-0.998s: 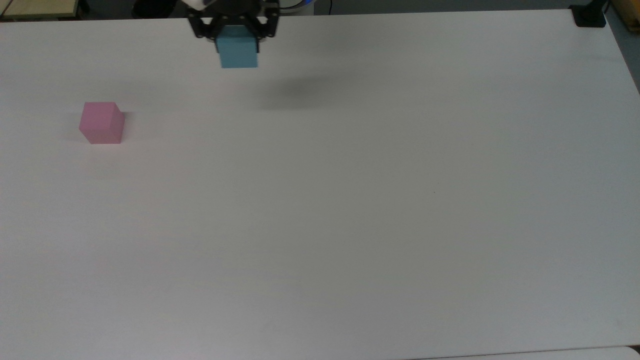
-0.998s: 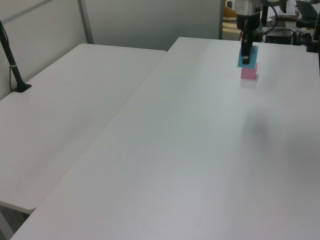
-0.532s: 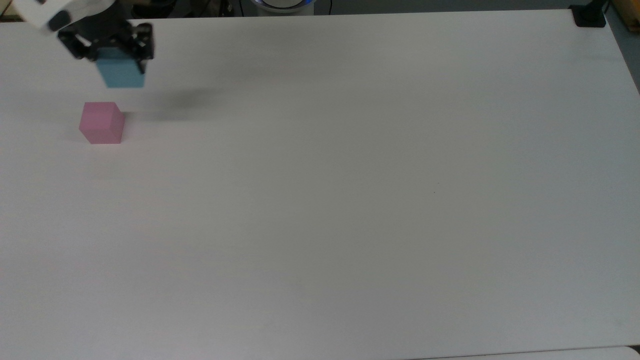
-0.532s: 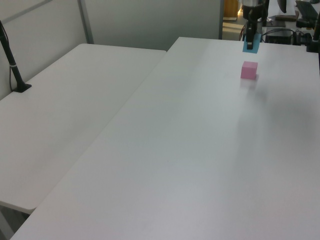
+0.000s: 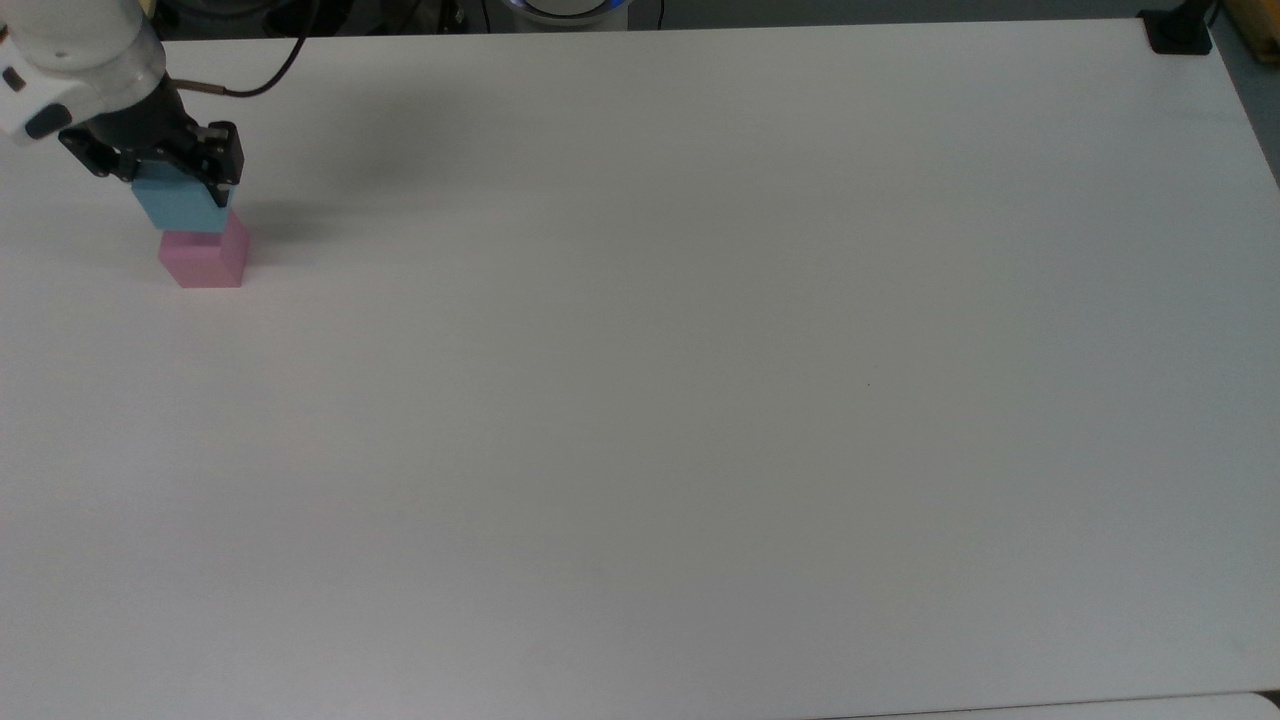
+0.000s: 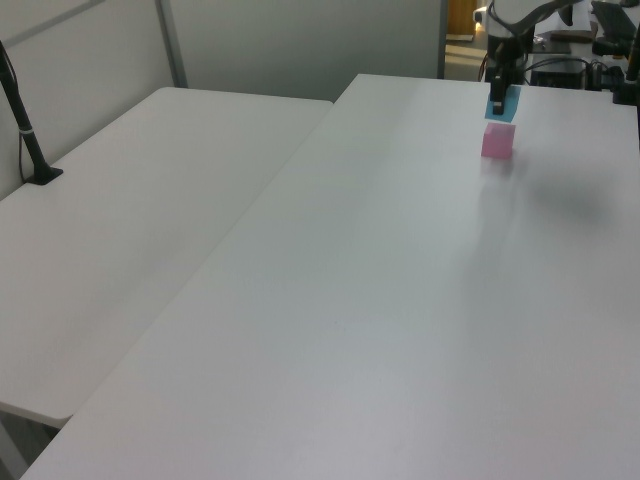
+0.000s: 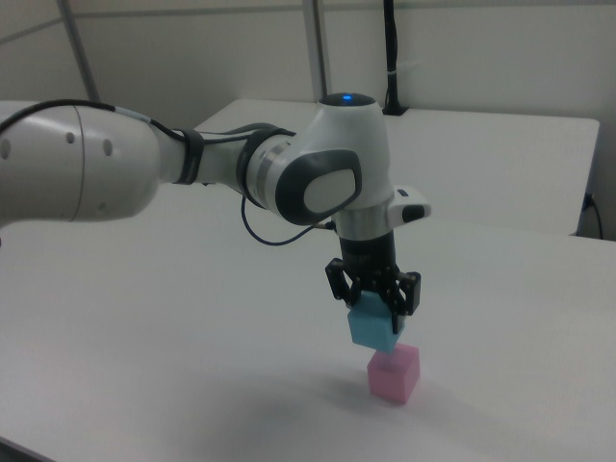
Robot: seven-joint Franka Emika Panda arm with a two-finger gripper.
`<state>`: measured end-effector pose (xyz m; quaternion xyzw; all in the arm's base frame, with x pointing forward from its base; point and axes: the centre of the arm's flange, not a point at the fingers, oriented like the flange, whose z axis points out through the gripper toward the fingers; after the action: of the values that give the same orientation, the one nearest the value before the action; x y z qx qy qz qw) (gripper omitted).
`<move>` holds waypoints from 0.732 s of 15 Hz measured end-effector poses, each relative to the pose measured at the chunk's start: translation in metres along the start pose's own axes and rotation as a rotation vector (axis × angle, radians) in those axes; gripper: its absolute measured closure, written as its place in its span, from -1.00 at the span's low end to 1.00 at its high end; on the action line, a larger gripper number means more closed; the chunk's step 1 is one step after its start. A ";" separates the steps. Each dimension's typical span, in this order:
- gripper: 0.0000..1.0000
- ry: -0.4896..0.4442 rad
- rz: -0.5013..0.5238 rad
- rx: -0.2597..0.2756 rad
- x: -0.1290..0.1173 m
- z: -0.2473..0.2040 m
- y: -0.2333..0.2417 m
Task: Put blue cube on pink cube
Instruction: 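Lower the blue cube onto the pink cube and open the gripper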
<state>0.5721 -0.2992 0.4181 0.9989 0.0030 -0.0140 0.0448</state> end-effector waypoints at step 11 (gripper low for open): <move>-0.29 -0.025 -0.020 0.010 -0.001 0.021 0.009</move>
<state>0.5704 -0.3105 0.3976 0.9988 0.0126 -0.0271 0.0395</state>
